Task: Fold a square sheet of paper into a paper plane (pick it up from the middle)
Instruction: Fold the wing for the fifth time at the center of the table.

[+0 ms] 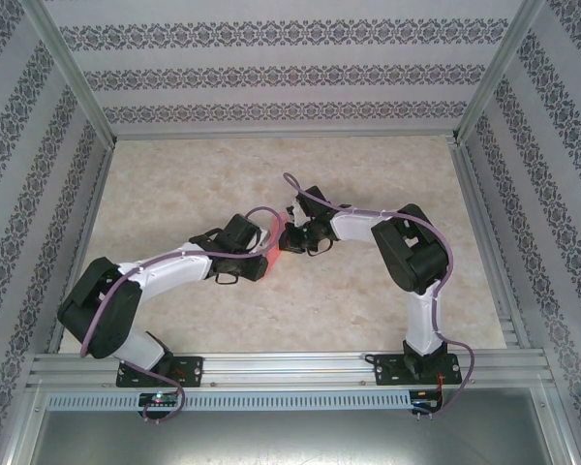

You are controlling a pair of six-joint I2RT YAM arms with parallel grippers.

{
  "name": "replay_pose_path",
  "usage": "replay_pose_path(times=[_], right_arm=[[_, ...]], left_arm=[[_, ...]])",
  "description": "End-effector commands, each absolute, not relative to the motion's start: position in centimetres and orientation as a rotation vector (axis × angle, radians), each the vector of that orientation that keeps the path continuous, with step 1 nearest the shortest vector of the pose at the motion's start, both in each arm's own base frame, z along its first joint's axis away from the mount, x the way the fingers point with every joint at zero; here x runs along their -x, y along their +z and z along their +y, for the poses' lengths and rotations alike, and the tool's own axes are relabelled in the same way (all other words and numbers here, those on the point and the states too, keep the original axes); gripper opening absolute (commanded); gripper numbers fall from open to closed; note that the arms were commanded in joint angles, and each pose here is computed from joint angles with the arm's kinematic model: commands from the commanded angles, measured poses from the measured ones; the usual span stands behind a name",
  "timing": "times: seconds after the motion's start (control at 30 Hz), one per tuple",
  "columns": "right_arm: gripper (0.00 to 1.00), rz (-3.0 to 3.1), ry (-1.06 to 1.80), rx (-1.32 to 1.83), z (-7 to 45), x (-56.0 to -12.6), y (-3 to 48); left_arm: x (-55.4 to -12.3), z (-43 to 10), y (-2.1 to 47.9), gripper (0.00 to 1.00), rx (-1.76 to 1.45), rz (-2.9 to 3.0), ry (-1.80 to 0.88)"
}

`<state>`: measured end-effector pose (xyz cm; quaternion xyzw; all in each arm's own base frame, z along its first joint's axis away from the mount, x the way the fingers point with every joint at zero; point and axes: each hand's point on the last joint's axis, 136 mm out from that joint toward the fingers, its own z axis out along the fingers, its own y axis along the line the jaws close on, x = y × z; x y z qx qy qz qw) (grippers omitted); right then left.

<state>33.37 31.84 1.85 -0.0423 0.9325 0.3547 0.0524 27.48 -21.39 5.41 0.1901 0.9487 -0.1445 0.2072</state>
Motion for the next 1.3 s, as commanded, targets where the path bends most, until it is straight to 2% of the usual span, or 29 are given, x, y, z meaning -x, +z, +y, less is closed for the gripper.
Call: replay_pose_path(times=[0.0,0.27,0.5,0.87,1.27], right_arm=[[0.03,2.878,1.02,0.131,30.7,-33.1,0.1],[0.03,2.898,0.991,0.142,30.5,-33.1,-0.3],[0.03,2.917,0.958,0.145,30.2,-33.1,-0.6],[0.03,2.953,0.862,0.176,29.7,-33.1,-0.4],[0.03,2.99,0.789,0.202,29.5,-33.0,-0.6]], left_arm=[[-27.0,-21.6,5.7,0.32,-0.493,2.648,-0.438],[-27.7,-22.6,4.8,0.3,-0.475,2.662,-0.47],[-28.9,-22.9,4.1,0.2,-0.468,2.664,-0.438],[-30.3,-23.5,5.2,0.21,-0.414,2.634,-0.536],[-30.3,-24.7,3.7,0.11,-0.41,2.678,-0.629]])
